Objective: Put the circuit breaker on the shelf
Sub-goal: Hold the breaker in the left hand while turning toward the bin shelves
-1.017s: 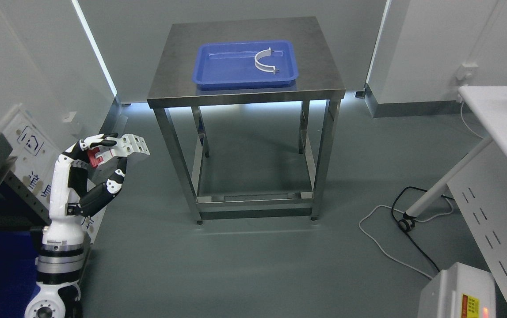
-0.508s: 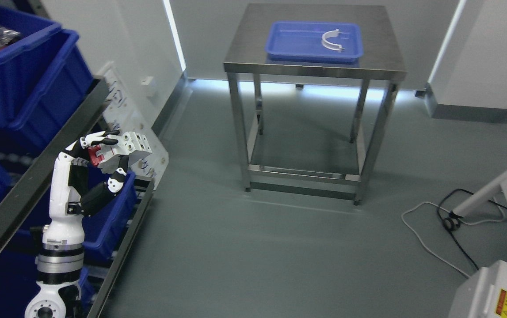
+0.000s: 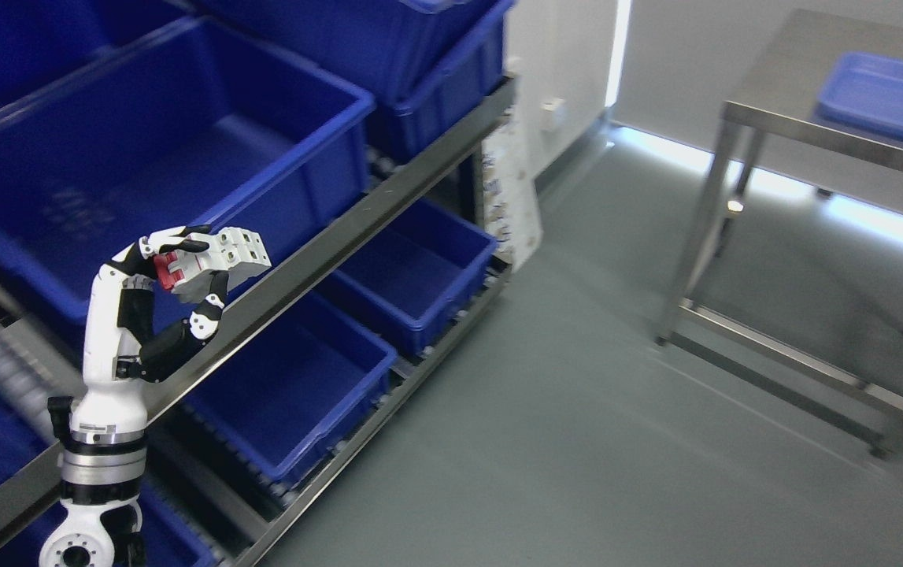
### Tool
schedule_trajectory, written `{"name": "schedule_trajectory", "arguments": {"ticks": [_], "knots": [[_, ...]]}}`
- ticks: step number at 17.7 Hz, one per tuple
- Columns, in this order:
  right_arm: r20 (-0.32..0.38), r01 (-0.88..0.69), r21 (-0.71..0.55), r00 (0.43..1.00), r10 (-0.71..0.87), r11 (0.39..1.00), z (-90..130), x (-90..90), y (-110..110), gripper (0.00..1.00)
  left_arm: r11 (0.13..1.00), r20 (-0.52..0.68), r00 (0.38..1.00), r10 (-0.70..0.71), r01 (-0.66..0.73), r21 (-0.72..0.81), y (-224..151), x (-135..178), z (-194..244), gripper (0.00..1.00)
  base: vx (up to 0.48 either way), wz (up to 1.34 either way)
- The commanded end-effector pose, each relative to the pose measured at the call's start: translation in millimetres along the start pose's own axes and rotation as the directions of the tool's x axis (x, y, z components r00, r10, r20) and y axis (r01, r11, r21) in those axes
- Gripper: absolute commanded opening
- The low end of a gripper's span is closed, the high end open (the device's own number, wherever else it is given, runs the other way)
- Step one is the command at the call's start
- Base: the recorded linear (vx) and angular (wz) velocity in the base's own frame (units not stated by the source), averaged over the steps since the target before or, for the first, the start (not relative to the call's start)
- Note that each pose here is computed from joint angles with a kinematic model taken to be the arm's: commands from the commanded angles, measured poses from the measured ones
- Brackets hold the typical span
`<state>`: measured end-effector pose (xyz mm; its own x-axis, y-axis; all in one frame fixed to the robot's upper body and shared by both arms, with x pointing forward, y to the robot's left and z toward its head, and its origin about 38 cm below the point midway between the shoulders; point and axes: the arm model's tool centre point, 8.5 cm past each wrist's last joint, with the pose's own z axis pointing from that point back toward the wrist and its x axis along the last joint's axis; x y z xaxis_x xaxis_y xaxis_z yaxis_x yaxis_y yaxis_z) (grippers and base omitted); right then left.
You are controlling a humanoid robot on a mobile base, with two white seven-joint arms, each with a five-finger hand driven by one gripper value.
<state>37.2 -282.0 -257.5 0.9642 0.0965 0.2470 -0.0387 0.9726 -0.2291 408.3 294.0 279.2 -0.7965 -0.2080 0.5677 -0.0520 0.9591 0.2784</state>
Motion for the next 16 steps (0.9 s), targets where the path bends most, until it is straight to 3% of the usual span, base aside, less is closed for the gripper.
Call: {"name": "schedule_trajectory", "arguments": {"ticks": [1, 6, 12, 16], "knots": [[-0.178, -0.049, -0.007, 0.983, 0.047, 0.999, 1, -19.2, -10, 1.00, 1.000, 0.055, 0.998, -0.012, 0.012, -0.005, 5, 16, -9, 0.06, -0.042, 1.22], [-0.178, -0.049, -0.007, 0.983, 0.047, 0.999, 1, -19.2, -10, 1.00, 1.000, 0.108, 0.994, -0.023, 0.023, 0.008, 12, 32, -30, 0.06, 0.003, 1.17], [-0.179, -0.050, -0.007, 0.983, 0.048, 0.999, 1, -19.8, -10, 1.00, 1.000, 0.063, 0.998, 0.025, -0.025, 0.007, 17, 36, -75, 0.07, 0.098, 0.80], [-0.178, -0.049, -0.007, 0.983, 0.047, 0.999, 1, -19.2, -10, 1.00, 0.997, -0.093, 0.995, 0.033, -0.039, -0.067, 0, 11, -125, 0.08, 0.124, 0.42]]}}
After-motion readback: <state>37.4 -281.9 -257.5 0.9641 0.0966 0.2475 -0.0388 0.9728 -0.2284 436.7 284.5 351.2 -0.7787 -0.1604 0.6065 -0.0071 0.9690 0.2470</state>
